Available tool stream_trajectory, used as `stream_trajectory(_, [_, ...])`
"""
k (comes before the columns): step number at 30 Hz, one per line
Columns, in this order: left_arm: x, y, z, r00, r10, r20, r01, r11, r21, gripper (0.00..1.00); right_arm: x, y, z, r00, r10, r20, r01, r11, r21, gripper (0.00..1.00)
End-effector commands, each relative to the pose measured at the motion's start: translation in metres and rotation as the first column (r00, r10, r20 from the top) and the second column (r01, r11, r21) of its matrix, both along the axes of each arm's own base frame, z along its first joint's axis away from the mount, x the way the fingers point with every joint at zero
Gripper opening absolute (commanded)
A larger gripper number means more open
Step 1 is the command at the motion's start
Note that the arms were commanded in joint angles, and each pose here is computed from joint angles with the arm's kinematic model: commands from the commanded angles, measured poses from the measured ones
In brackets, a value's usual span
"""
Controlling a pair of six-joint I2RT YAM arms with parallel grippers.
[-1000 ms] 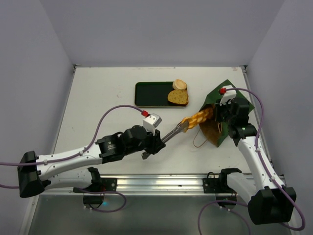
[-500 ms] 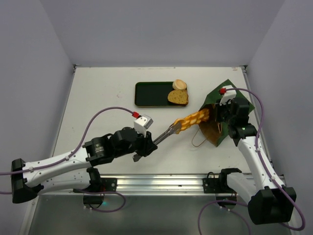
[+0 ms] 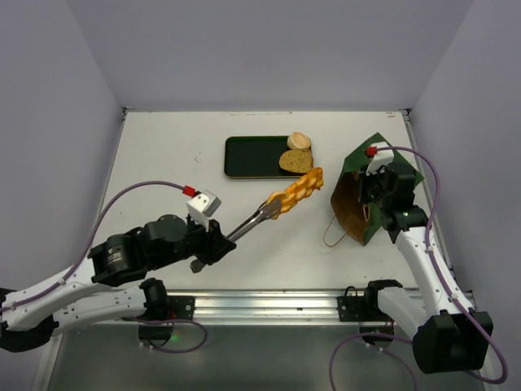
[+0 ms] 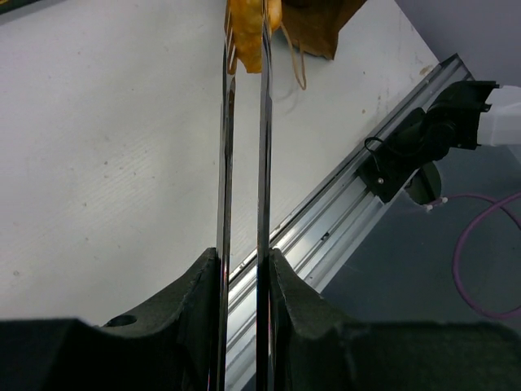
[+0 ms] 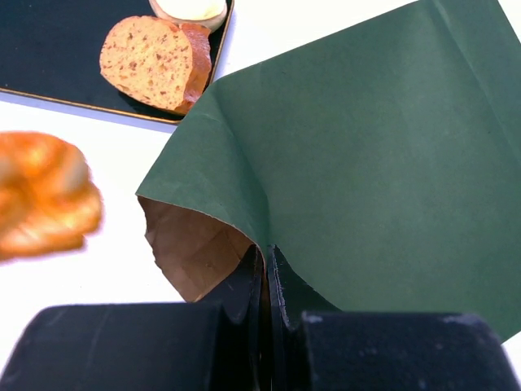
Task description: Take the fake bread out of the paper bag
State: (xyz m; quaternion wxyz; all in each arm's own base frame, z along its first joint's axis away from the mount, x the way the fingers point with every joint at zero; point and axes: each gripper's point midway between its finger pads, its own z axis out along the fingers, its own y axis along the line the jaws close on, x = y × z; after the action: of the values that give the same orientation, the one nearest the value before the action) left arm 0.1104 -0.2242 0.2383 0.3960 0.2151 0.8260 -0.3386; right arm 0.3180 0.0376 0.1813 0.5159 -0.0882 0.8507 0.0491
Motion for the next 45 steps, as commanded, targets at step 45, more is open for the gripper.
stream_trajectory(45, [0.222,0.058,-0.035,0.988,0.114,0.099,-0.106,0.991,-0.086,0.0,0.004,0.003,0.02,0.995,0.02,0.094,-0.021,1.0,0.01,0.0])
